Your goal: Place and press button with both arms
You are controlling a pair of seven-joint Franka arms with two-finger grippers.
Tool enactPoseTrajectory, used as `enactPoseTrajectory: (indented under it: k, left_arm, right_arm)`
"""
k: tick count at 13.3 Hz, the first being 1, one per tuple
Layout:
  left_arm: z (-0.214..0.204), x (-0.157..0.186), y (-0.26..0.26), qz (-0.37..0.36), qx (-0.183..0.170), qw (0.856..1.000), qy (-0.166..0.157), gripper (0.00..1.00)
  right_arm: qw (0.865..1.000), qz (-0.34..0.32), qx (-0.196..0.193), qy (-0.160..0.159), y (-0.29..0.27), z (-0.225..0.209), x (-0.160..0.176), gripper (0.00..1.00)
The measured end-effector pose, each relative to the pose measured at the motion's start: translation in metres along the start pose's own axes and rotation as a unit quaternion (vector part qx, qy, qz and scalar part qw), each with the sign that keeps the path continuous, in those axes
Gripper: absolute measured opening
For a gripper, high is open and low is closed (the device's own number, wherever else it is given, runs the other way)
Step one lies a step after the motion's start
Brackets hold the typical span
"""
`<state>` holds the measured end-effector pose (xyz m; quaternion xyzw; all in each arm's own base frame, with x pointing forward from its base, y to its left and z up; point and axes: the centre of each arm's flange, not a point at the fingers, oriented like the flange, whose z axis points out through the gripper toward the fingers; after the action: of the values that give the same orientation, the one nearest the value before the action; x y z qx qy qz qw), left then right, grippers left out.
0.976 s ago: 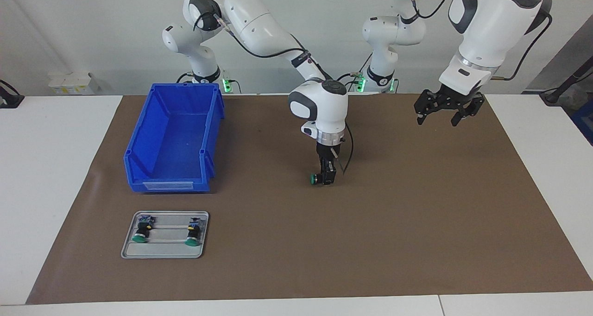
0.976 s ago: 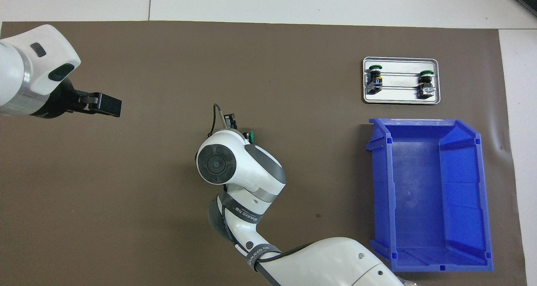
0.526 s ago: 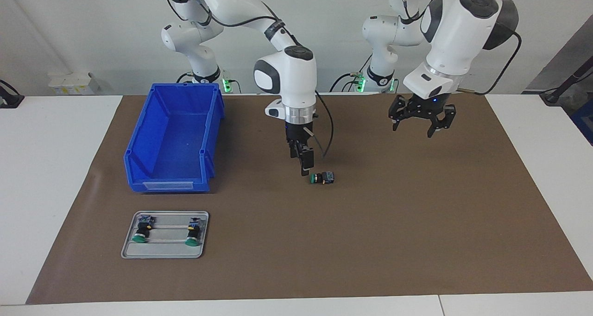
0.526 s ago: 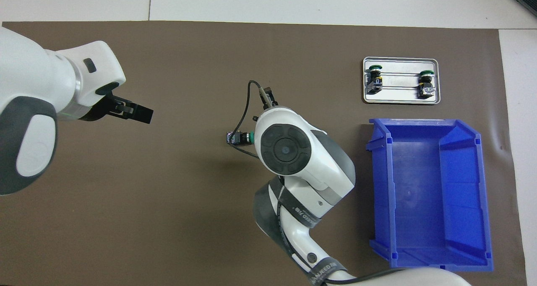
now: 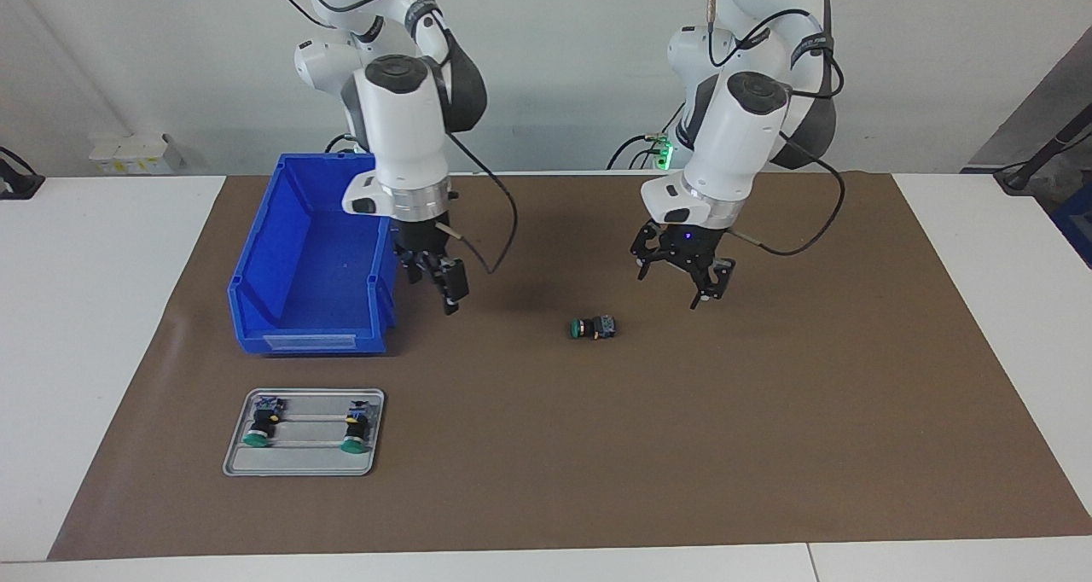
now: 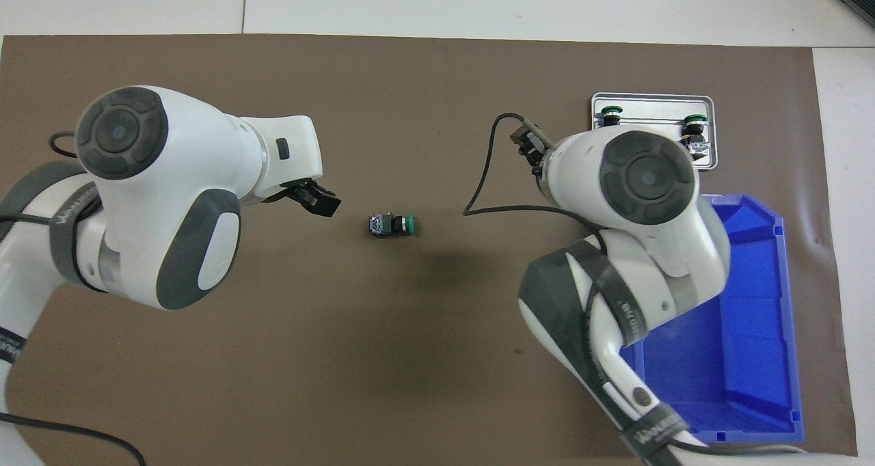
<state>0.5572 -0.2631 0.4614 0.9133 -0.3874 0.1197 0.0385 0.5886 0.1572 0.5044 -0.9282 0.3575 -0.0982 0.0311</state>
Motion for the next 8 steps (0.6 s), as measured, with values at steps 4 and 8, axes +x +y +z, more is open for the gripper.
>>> enactPoseTrajectory:
  k: [4, 8]
  left_arm:
    - [0.029, -0.002, 0.037, 0.117, -0.008, 0.993, -0.002, 1.00]
    - [0.096, 0.001, 0.083, 0.173, -0.022, 0.985, -0.015, 1.00]
  right_arm:
    - [0.989, -0.140, -0.025, -0.029, 0.076, -0.043, 0.058, 1.00]
    - [0.966, -0.249, -0.035, -0.065, 0.125, -0.069, 0.081, 1.00]
